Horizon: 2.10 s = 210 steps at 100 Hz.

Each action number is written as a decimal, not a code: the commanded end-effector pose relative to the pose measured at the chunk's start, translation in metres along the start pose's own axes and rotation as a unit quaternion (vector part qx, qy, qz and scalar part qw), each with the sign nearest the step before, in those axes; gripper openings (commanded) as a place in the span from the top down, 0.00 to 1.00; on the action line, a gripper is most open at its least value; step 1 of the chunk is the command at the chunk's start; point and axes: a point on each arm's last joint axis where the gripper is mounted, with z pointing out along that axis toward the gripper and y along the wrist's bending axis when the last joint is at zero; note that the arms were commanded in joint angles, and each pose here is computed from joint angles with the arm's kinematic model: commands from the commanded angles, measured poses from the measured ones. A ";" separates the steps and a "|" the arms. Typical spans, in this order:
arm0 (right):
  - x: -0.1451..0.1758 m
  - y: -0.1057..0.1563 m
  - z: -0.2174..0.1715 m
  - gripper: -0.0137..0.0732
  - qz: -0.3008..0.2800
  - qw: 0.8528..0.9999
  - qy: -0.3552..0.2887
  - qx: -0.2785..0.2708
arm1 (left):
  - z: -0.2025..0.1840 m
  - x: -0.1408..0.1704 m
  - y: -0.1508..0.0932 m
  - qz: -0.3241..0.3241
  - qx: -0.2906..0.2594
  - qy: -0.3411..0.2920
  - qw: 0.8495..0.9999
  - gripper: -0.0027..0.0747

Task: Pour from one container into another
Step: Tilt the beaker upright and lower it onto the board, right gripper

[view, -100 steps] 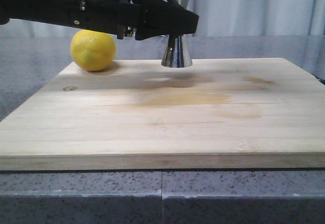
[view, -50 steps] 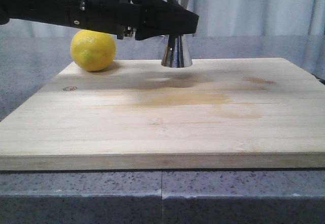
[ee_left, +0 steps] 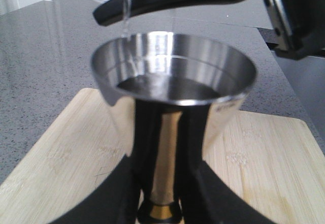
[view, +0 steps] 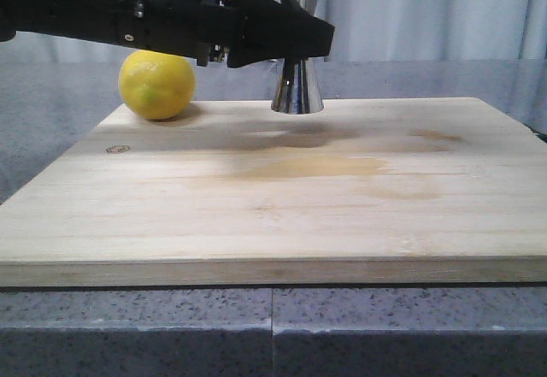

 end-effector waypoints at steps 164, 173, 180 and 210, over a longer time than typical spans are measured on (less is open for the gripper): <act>0.110 0.124 0.005 0.52 0.526 0.823 -0.169 0.136 | -0.002 -0.031 -0.006 0.015 0.004 -0.056 0.998 0.79; 0.112 0.129 0.011 0.52 0.524 0.825 -0.165 0.135 | -0.002 -0.031 -0.006 0.015 0.004 -0.056 0.998 0.79; 0.114 0.132 0.015 0.52 0.524 0.827 -0.158 0.132 | -0.002 -0.031 -0.006 0.015 0.004 -0.056 0.998 0.79; 0.115 0.136 0.019 0.45 0.523 0.828 -0.152 0.129 | -0.002 -0.031 -0.006 0.015 0.004 -0.056 0.998 0.79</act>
